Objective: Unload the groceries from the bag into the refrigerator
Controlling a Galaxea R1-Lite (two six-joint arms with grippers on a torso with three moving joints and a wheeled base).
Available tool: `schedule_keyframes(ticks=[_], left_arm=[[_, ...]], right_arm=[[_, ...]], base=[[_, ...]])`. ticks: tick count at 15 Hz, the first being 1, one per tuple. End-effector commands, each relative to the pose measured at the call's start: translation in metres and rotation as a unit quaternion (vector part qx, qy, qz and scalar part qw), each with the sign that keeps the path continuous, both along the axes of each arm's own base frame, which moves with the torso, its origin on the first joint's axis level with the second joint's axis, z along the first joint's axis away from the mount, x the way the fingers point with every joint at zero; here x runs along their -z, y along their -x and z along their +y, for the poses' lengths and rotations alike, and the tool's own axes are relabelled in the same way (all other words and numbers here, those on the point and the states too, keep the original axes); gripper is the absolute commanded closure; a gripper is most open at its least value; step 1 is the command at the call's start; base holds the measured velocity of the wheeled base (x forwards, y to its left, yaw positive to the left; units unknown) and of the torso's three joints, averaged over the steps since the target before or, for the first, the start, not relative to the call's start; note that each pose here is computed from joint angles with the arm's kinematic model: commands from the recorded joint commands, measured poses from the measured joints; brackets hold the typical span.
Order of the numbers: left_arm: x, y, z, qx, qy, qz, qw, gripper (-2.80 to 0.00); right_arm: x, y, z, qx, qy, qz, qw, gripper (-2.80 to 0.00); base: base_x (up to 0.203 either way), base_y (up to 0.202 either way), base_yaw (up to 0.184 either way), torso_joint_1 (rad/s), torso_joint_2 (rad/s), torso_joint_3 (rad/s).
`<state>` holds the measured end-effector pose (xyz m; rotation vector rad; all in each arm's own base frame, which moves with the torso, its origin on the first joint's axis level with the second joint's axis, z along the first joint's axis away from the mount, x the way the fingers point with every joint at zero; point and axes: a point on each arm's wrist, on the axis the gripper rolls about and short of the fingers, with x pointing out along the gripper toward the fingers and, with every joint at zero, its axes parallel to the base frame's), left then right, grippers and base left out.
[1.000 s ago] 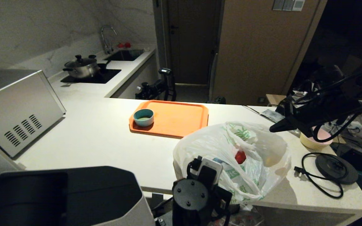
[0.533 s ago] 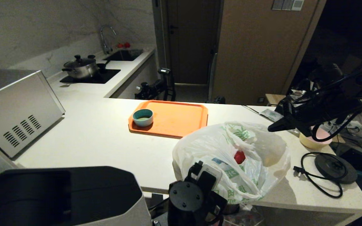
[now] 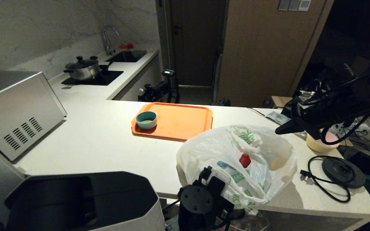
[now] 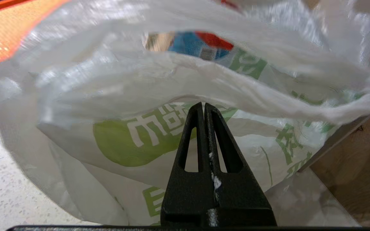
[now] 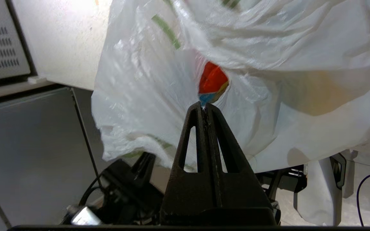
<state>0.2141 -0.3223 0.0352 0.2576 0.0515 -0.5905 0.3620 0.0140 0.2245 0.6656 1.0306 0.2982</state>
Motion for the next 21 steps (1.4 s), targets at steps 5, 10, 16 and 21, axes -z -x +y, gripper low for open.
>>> schedule_keyframes(ticks=[5, 10, 16, 21], left_arm=[[0.002, -0.012, -0.009, -0.003, 0.005, -0.008, 0.9999, 0.0], [-0.009, -0.032, -0.041, -0.001, 0.045, -0.033, 0.9985, 0.0], [-0.051, -0.077, -0.065, -0.037, 0.131, -0.086, 0.987, 0.0], [-0.074, -0.139, -0.065, -0.095, 0.16, -0.11, 0.9764, 0.0]], right_arm=[[0.0, 0.002, 0.0, 0.0, -0.002, 0.003, 1.0, 0.0], [0.014, 0.001, 0.0, 0.0, -0.002, 0.005, 1.0, 0.0], [0.02, 0.006, 0.0, -0.001, -0.002, 0.008, 1.0, 0.0], [0.031, 0.013, 0.0, -0.004, -0.006, 0.008, 1.0, 0.0]], base=[[0.0, 0.0, 0.0, 0.0, 0.0, 0.0], [0.0, 0.0, 0.0, 0.0, 0.0, 0.0], [0.0, 0.0, 0.0, 0.0, 0.0, 0.0], [0.0, 0.0, 0.0, 0.0, 0.0, 0.0]])
